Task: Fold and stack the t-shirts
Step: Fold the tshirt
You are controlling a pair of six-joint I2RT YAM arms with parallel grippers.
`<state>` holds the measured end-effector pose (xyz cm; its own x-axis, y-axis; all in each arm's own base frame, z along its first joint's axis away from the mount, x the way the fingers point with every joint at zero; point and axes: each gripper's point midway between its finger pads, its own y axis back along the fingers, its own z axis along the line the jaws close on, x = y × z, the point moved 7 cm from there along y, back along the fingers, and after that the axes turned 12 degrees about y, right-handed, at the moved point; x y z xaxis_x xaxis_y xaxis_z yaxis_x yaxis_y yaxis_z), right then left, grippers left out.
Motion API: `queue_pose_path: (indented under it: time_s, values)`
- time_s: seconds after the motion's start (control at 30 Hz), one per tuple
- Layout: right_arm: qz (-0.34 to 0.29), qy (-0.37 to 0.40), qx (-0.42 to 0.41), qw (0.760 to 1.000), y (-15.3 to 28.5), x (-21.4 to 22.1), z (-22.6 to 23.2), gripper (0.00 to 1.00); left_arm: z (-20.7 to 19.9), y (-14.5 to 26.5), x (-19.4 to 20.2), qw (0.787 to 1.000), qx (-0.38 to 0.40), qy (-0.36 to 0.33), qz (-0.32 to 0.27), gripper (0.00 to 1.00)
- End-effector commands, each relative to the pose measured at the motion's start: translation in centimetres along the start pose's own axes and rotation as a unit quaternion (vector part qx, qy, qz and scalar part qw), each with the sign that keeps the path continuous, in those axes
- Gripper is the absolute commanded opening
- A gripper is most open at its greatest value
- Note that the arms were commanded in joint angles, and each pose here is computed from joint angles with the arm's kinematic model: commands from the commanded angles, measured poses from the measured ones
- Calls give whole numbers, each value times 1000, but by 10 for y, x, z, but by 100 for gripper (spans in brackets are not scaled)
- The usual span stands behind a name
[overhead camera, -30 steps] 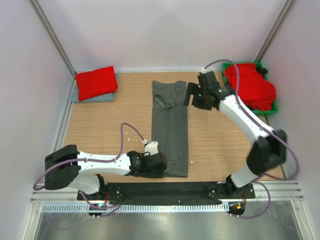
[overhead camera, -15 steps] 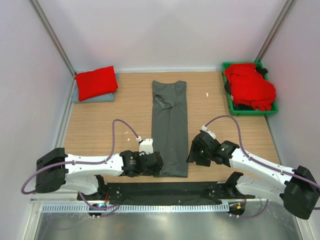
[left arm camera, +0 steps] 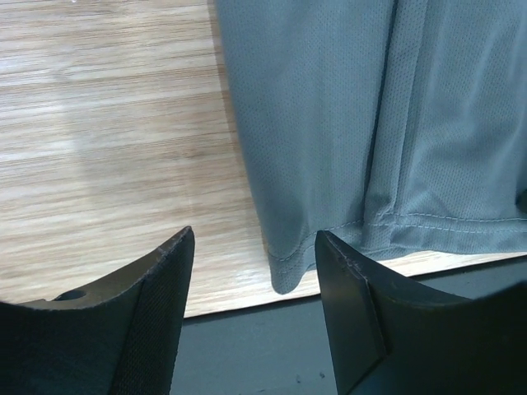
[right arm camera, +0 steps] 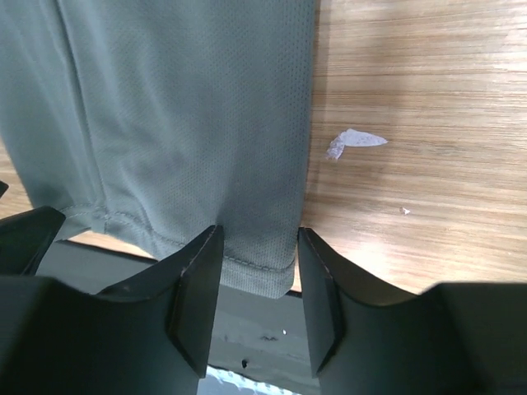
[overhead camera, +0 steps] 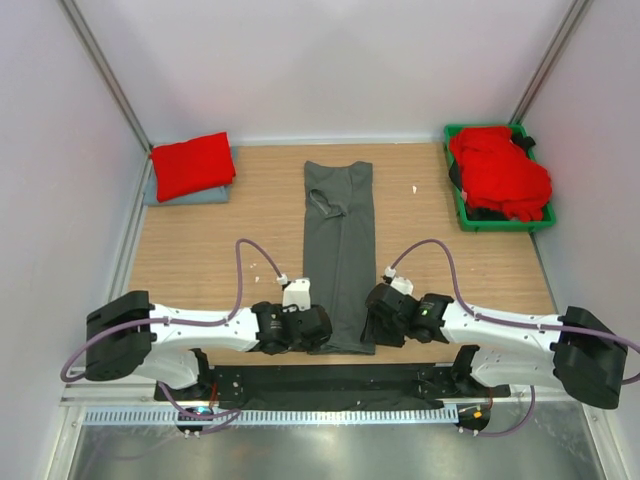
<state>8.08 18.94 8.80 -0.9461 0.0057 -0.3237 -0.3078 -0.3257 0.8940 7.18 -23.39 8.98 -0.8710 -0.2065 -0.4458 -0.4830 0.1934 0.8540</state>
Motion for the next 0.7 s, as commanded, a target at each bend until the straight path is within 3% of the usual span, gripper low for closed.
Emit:
queue_pose_path:
  time_s: [0.0,0.13,0.23,0.27,0.37,0.67]
  values:
    - [-22,-16,1,1000,-6,-1,3,46,-6,-5,0,1000,15,16,-13,61]
    - [-20,-14,7,1000,-8,0,2,33,-5,-10,5,1000,16,20,-5,48]
    - [-21,-13,12,1000,-7,1,0,23,-4,-14,7,1000,10,17,-2,29]
    - [-22,-14,17,1000,-6,1,-2,20,-4,-16,8,1000,6,15,-1,17]
    - [-25,-16,23,999,-2,2,-5,15,-4,-17,9,1000,2,15,1,0]
    - [-30,-37,43,998,5,12,-27,11,2,-15,11,1000,-1,26,7,0]
